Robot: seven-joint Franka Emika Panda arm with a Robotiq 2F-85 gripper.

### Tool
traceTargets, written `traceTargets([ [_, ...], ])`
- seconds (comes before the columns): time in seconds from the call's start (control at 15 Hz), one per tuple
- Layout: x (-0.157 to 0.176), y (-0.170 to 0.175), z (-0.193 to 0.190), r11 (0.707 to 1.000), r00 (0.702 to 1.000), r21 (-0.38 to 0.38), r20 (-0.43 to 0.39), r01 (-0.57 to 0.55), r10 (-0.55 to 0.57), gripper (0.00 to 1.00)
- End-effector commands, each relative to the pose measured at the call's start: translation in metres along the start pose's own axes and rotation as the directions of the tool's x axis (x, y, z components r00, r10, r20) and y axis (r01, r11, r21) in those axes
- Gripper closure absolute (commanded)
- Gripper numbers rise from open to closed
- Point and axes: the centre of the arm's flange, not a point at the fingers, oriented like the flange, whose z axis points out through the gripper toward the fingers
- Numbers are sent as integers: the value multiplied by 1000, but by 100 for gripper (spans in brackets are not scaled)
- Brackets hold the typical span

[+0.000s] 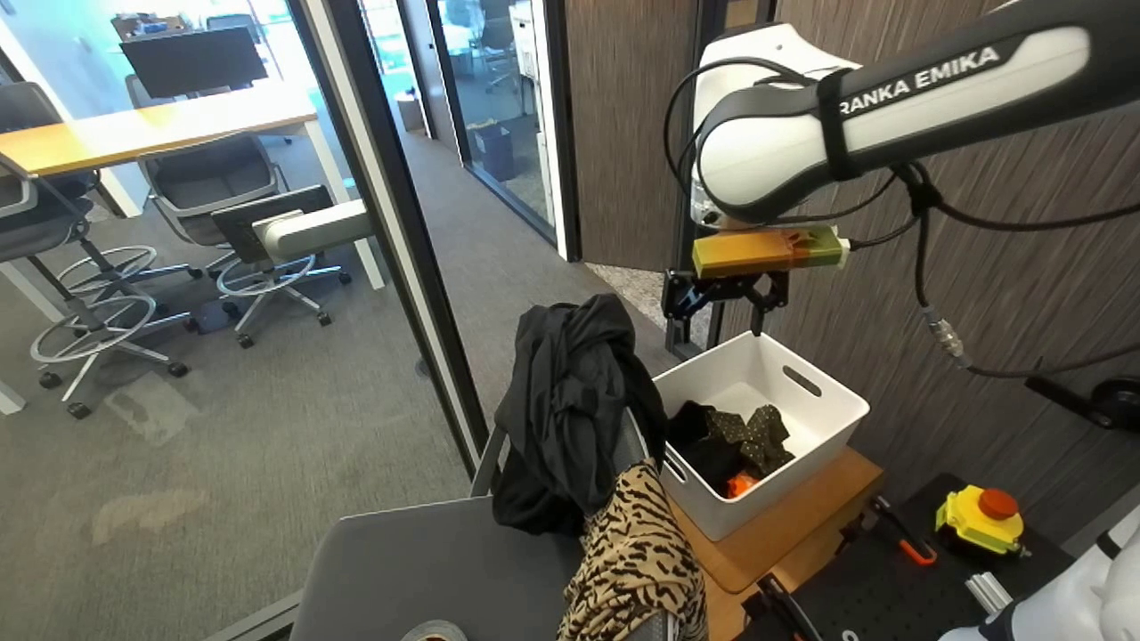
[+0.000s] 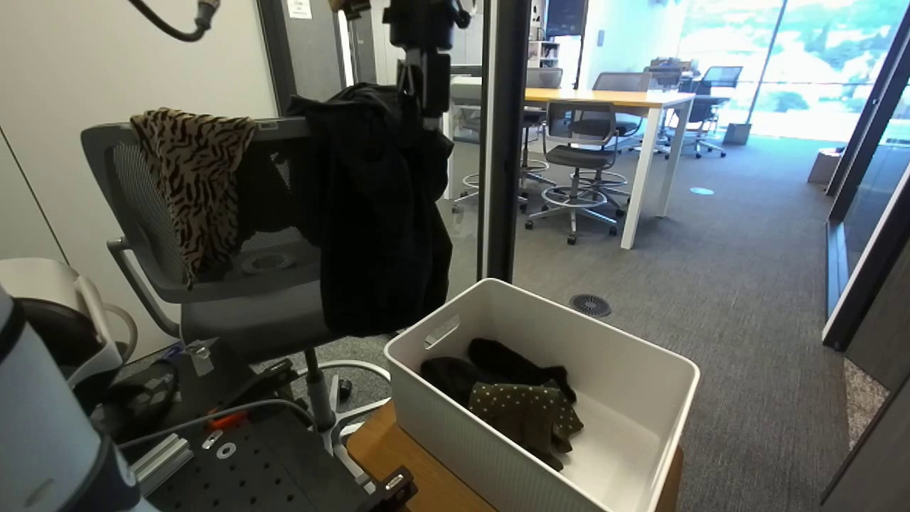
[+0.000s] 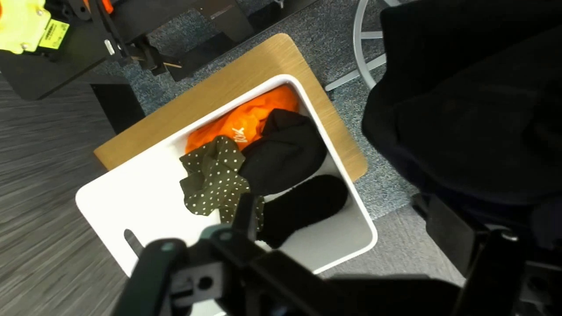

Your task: Pick up the cloth with green and white dots from the chair's headrest and place it inside the box

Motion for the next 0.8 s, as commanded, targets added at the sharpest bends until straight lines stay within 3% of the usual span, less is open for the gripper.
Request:
traceTargets([
  [0.0,-81,-10,-47,997,994,43,-88,68,-64,0],
  [0.27,-129,-8,-63,994,988,34,-123,103,-98,0],
  [0.73,-146,30,-57,994,990,70,-118,87,-78,0],
])
